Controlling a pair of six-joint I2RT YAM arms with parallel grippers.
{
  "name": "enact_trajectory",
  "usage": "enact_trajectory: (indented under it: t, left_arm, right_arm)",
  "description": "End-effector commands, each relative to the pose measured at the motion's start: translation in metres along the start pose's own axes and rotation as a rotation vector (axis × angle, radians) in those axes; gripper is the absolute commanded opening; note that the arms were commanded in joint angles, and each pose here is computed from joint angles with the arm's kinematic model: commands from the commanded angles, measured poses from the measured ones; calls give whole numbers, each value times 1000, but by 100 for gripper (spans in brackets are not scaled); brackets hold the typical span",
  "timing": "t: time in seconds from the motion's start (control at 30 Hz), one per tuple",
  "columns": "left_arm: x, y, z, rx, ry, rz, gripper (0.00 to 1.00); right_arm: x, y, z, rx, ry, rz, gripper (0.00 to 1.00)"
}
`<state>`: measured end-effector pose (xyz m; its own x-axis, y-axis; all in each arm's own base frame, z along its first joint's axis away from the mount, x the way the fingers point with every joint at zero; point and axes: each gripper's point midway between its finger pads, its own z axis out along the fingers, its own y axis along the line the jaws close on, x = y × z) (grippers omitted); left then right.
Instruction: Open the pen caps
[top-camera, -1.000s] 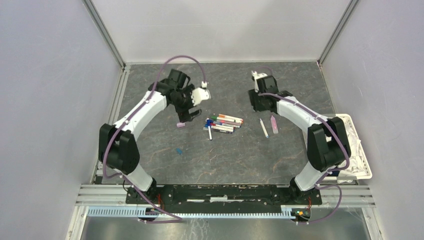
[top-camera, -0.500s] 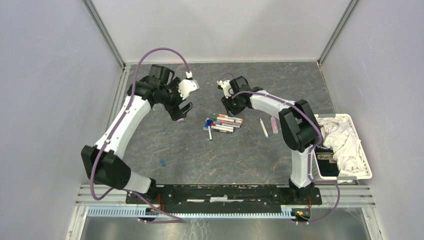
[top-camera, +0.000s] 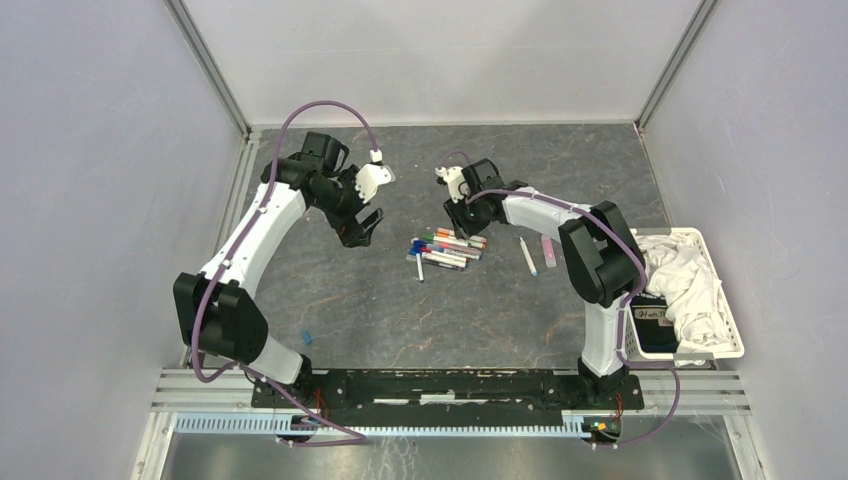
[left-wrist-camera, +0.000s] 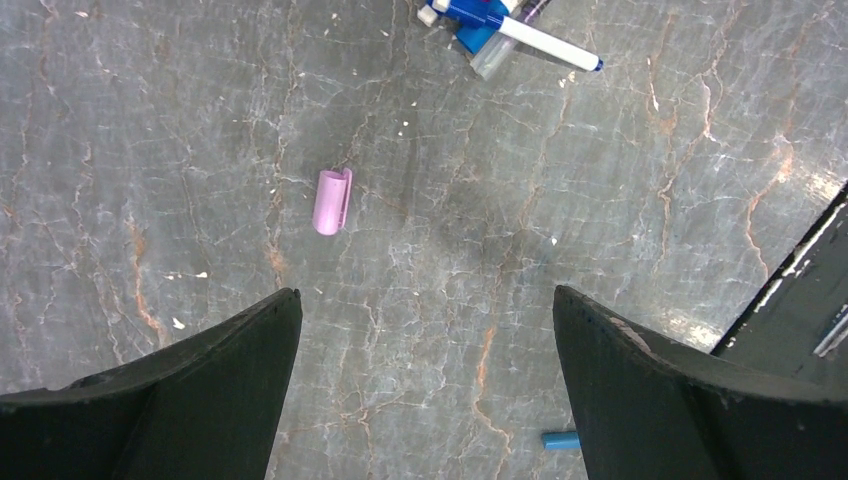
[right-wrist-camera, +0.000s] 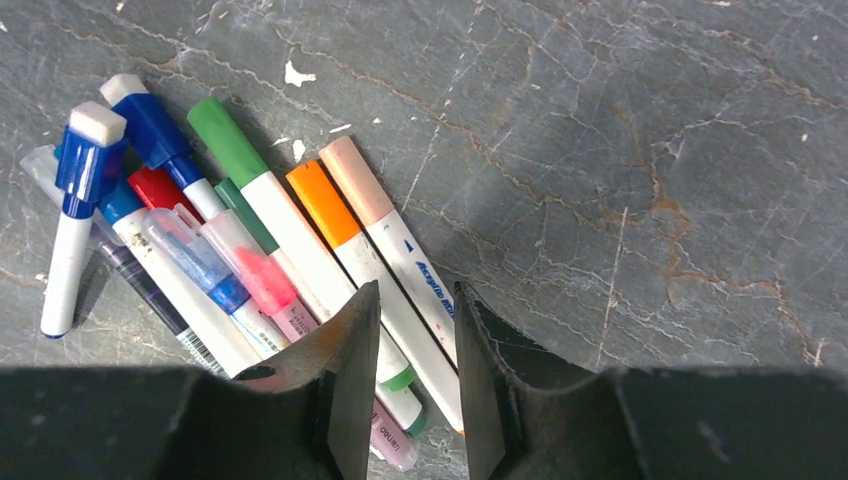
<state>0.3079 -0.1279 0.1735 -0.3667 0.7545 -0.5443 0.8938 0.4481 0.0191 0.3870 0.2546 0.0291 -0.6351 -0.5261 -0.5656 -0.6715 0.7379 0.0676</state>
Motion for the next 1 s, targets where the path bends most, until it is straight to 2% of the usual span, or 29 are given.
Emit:
enact_trajectory:
  t: [0.0, 0.17, 0.37, 0.6, 0.73, 0.97]
  left_arm:
    - [-9, -10, -9, 35, -38, -21, 100]
    - [-10, -13, -9, 52, -44, -25, 100]
    - [-14, -14, -9, 63, -56, -28, 100]
    - [-18, -15, -7, 80, -69, -39, 100]
    - [-18, -16, -8, 85, -71, -37, 100]
    - [-19, -30, -9, 137, -115, 20, 100]
  right_arm:
    - [18, -11, -1, 76, 53, -8, 37]
    - [20, -18, 2, 110, 67, -10, 38]
    - [27, -25, 2, 155, 83, -14, 43]
    - [22, -22, 4, 134, 64, -11, 42]
    - [16, -20, 11, 108, 79, -19, 37]
    - [18, -19, 7, 107, 61, -8, 14]
